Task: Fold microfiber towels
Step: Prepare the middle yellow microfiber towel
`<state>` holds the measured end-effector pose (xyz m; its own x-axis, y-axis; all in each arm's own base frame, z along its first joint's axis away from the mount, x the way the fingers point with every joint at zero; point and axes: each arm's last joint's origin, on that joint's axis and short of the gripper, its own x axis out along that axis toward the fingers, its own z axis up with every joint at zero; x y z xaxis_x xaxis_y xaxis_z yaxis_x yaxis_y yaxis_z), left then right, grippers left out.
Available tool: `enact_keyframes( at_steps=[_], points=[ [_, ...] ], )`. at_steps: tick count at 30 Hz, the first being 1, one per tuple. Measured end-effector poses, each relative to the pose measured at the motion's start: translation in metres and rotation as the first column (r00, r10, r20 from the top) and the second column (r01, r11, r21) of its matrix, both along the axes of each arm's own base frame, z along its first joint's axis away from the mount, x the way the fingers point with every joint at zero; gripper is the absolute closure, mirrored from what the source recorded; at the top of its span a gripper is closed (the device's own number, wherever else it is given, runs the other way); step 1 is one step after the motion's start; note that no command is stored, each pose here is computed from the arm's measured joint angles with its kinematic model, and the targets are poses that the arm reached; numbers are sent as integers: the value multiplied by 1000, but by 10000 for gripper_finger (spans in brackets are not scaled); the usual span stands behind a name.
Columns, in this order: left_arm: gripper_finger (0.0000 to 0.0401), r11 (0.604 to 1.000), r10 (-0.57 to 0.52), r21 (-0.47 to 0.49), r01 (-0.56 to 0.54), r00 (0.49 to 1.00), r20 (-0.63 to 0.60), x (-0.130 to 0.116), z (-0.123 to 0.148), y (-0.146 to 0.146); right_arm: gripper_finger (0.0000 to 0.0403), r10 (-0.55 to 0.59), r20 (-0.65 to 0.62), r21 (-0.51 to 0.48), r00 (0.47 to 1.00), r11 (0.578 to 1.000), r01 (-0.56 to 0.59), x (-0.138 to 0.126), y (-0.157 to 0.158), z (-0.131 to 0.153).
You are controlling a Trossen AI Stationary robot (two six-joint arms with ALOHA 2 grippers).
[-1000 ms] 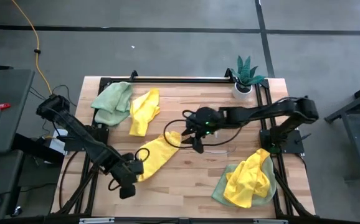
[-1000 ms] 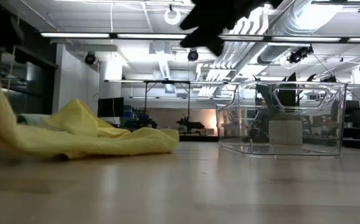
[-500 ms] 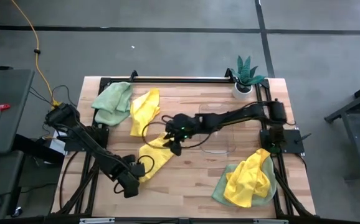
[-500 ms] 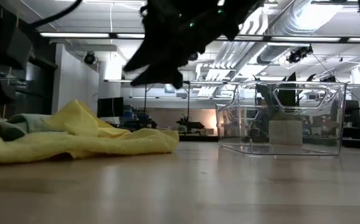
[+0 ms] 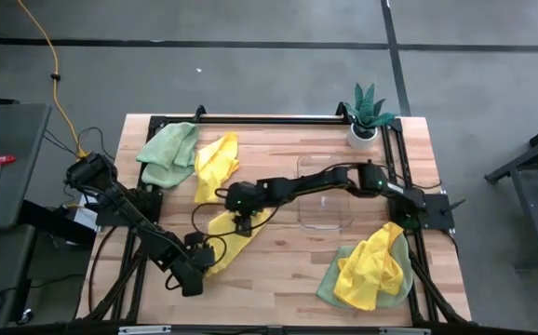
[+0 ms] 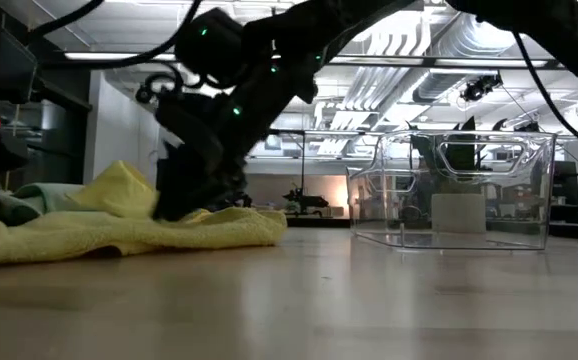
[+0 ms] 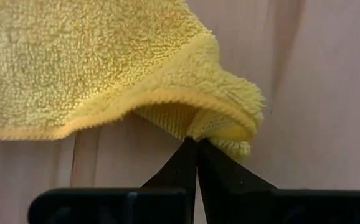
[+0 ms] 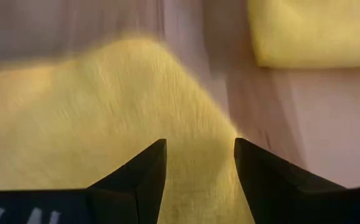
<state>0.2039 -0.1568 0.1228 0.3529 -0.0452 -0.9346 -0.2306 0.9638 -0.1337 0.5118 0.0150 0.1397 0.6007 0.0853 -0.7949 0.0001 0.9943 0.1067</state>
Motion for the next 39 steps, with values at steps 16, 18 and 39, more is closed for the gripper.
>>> enact_keyframes(
  at_steps=[16,18,39],
  points=[
    [401,999,42,-19,-43,999,-24,-11,5,-1,391,51,-120,-129,991,989,-67,-4,19,2],
    [401,1000,22,-9,-22,998,-52,-18,11,3,386,59,-130,-130,990,989,-76,-7,23,12],
    [401,966,145,191,-171,979,142,-56,88,76,402,-85,-3,-311,996,947,80,-59,77,112]
  ],
)
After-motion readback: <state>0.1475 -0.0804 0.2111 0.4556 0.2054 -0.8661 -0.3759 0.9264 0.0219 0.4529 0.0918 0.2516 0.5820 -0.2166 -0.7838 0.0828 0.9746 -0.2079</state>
